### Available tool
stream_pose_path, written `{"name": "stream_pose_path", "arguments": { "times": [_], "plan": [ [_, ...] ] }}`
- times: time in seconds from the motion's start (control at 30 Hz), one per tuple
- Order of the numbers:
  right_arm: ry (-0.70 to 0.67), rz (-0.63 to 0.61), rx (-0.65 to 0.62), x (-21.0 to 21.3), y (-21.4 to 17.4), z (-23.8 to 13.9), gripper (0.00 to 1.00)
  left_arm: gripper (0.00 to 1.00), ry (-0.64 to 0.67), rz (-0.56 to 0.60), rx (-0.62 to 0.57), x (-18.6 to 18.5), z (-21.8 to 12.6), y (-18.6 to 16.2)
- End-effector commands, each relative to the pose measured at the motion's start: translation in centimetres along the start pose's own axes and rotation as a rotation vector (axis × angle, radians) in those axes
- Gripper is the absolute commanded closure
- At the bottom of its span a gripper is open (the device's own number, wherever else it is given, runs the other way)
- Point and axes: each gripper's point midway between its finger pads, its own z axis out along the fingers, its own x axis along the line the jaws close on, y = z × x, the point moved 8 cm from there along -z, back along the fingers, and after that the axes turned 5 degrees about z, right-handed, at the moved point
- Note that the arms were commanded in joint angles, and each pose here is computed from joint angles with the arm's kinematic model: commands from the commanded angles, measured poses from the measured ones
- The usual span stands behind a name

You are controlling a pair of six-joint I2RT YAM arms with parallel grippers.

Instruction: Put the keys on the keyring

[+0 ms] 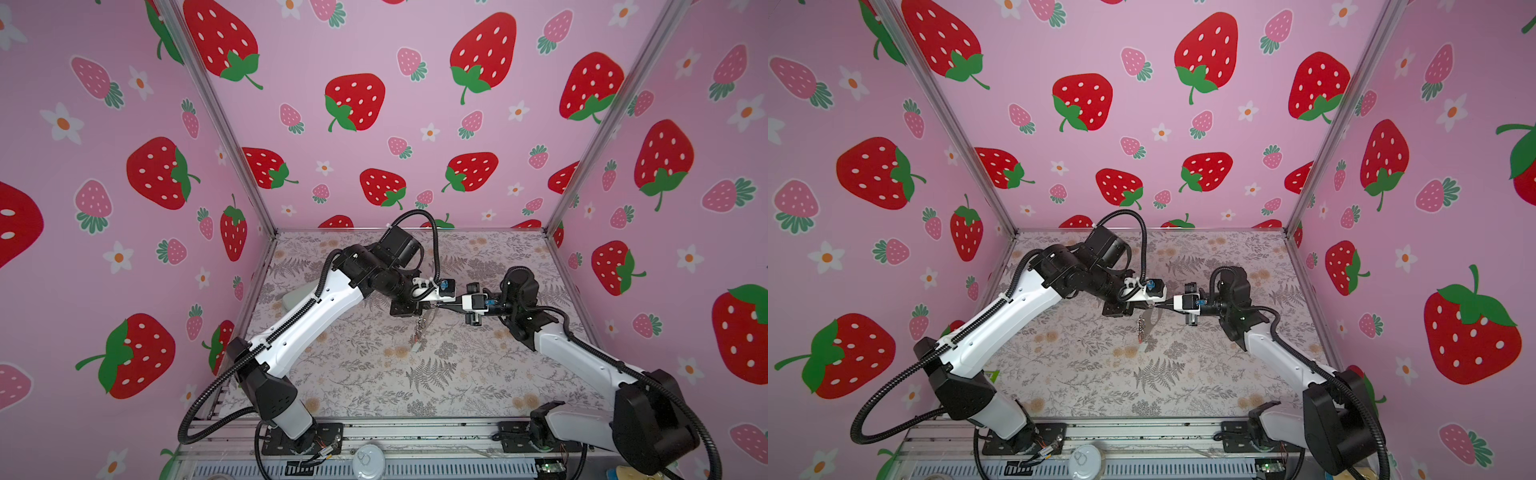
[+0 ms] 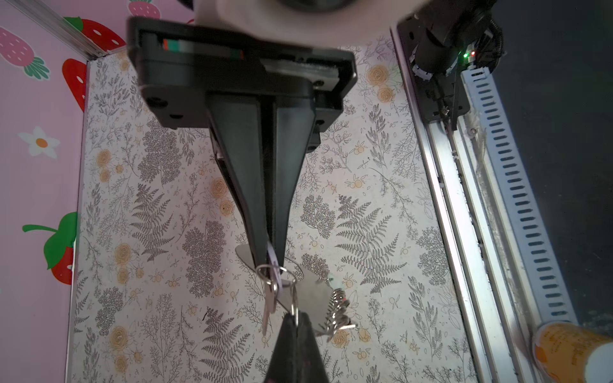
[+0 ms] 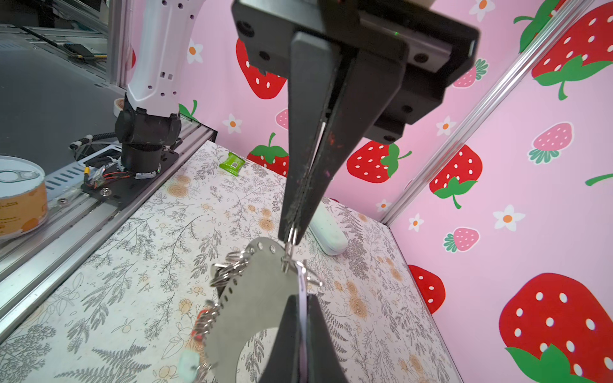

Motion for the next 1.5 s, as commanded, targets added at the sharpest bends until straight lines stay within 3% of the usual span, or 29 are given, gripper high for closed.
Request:
{"name": "stream_pose_path", "arguments": {
  "times": [0.0,0.37,0.87,1.0,1.23,1.47],
  "plan": [
    [-0.029,-0.057,0.008,-0.1,0.6,-0.3,0.99,1.00,0.071,0.024,-0.051,0.0,-1.3,0.6],
    [-0.175,-0.096,0.038,-0.7,0.0,-0.5,1.00,1.00,0.214,-0.010,-0.243,0.9,-2.6,1.3],
    [-0.386,-0.204,0.046,-1.1,-0.2,-1.3,0.98,1.00,0.350,-0.093,-0.370,2.7,-2.3,1.0],
    [-0.402,-0.221,0.043,-1.2,0.0,-1.4,0.93,1.00,0.356,-0.108,-0.397,3.0,-2.1,1.0],
    [-0.413,-0.264,0.037,-0.8,0.8,-2.2,0.66,1.00,0.289,-0.091,-0.383,2.7,-1.8,0.9],
    [-0.348,-0.232,-0.012,-1.4,2.0,-2.5,0.57,1.00,0.243,-0.063,-0.364,2.5,-1.8,0.8]
  ]
}}
